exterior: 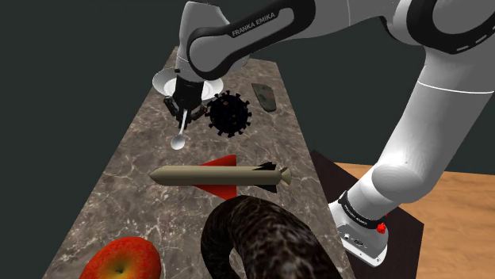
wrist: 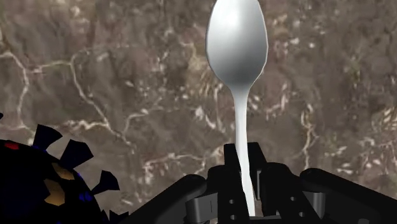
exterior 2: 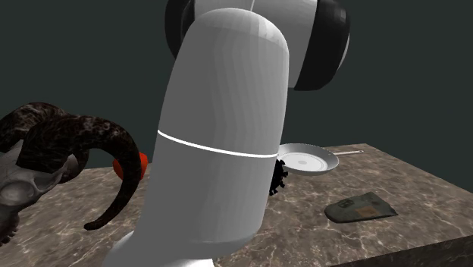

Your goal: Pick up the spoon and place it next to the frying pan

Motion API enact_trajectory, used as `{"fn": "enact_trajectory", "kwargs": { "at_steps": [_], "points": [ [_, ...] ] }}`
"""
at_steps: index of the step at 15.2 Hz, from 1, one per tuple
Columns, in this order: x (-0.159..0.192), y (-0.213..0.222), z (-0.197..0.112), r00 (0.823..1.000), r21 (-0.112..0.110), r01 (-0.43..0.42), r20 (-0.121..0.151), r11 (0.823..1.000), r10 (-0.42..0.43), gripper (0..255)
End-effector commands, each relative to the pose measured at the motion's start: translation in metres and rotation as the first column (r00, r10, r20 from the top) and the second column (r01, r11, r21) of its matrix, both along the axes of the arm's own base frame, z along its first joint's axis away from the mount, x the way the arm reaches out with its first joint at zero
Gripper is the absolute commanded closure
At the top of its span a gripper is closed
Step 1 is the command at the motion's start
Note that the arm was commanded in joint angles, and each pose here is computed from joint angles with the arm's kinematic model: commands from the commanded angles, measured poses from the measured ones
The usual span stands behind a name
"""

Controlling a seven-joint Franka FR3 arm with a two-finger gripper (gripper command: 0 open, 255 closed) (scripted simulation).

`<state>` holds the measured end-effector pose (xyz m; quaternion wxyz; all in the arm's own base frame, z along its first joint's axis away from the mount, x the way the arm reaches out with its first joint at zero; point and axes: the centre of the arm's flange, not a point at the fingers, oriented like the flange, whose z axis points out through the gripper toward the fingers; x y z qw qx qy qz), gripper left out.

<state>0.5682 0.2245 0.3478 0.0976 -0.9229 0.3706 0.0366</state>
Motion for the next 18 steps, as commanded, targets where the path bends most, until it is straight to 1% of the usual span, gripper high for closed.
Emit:
{"fn": "enact_trajectory", "kwargs": {
  "at_steps": [1, 4, 5, 10, 14, 18],
  "points": [
    [0.000, 0.000, -0.002, 1.000, -0.001, 0.000, -0.003, 1.000, 0.000, 255],
    [0.000, 0.000, -0.002, 1.000, -0.001, 0.000, -0.003, 1.000, 0.000, 255],
    [0.000, 0.000, -0.002, 1.000, -0.001, 0.000, -0.003, 1.000, 0.000, 0],
    [0.000, 0.000, -0.002, 1.000, -0.001, 0.000, -0.003, 1.000, 0.000, 0],
    [0.000, -0.011, 0.047, 1.000, -0.001, 0.000, -0.003, 1.000, 0.000, 0],
    [0.000, -0.011, 0.047, 1.000, -0.001, 0.000, -0.003, 1.000, 0.000, 0]
  ]
}}
